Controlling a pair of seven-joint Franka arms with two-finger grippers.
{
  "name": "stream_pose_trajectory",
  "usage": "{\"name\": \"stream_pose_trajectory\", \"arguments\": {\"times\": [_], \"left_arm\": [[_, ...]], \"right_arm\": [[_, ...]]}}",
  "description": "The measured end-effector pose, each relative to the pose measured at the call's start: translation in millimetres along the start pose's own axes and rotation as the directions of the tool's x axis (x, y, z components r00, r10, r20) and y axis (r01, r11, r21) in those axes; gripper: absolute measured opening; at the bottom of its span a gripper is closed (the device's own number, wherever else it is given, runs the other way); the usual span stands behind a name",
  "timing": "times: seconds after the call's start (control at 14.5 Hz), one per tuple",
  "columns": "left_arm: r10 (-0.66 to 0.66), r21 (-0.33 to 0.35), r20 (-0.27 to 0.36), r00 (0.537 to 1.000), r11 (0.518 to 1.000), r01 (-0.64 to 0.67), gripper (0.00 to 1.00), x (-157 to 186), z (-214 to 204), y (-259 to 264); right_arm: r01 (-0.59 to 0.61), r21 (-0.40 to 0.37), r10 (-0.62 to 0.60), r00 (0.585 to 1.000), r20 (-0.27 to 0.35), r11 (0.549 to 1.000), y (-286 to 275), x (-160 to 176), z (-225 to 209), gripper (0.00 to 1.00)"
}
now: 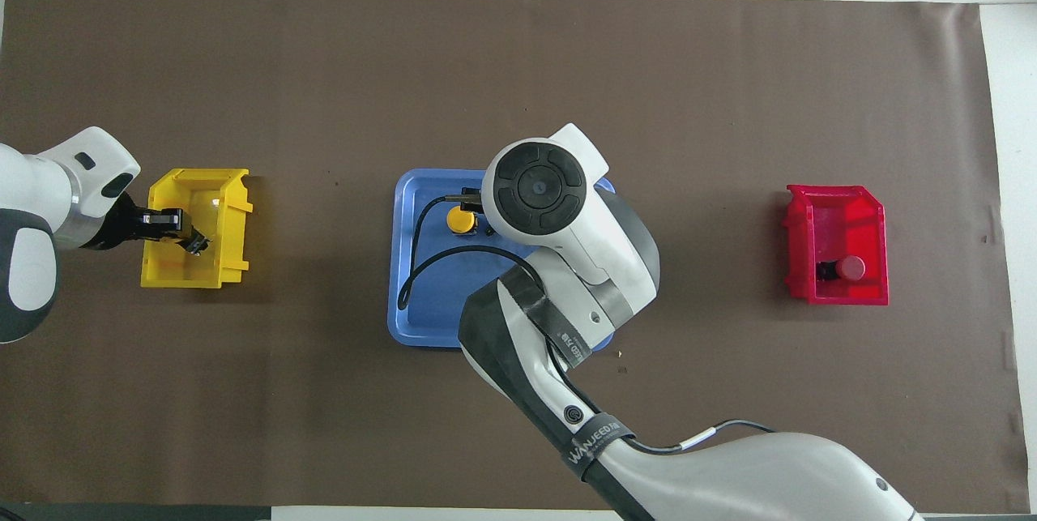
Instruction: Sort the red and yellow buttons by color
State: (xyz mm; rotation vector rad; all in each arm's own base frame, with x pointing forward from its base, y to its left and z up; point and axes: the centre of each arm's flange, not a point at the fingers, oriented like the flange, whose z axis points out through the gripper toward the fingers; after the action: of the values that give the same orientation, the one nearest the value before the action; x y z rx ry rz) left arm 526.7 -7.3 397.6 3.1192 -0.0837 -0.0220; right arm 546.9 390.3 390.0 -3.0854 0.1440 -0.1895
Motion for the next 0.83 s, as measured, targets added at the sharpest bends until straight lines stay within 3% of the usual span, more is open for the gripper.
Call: {"name": "stream_pose_trajectory", "arguments": {"times": [0.41,0.69,0.83], "left_arm": [[-0.001,0.0,0.006,1.0,1.0,0.001,0.43,-10.0,22.7,-0.1],[0.001,0.001,-0.001,1.0,1.0,-0.001,0.58,-9.0,21.6,1.1],[0.006,0.001,-0.009,1.0,1.0,-0.006,0.58,-5.1,11.7,3.3]], "right_arm": [[0.013,-0.004,-0.013,1.0,-0.014,1.0,7.4,-9.1,31.8,0.86],[0.013,0.001,-0.013,1.0,-0.021,1.0,8.3,-8.9,33.4,0.82],[0.013,0.004,-0.013,1.0,-0.025,1.0,8.3,-8.8,33.9,0.81]]}}
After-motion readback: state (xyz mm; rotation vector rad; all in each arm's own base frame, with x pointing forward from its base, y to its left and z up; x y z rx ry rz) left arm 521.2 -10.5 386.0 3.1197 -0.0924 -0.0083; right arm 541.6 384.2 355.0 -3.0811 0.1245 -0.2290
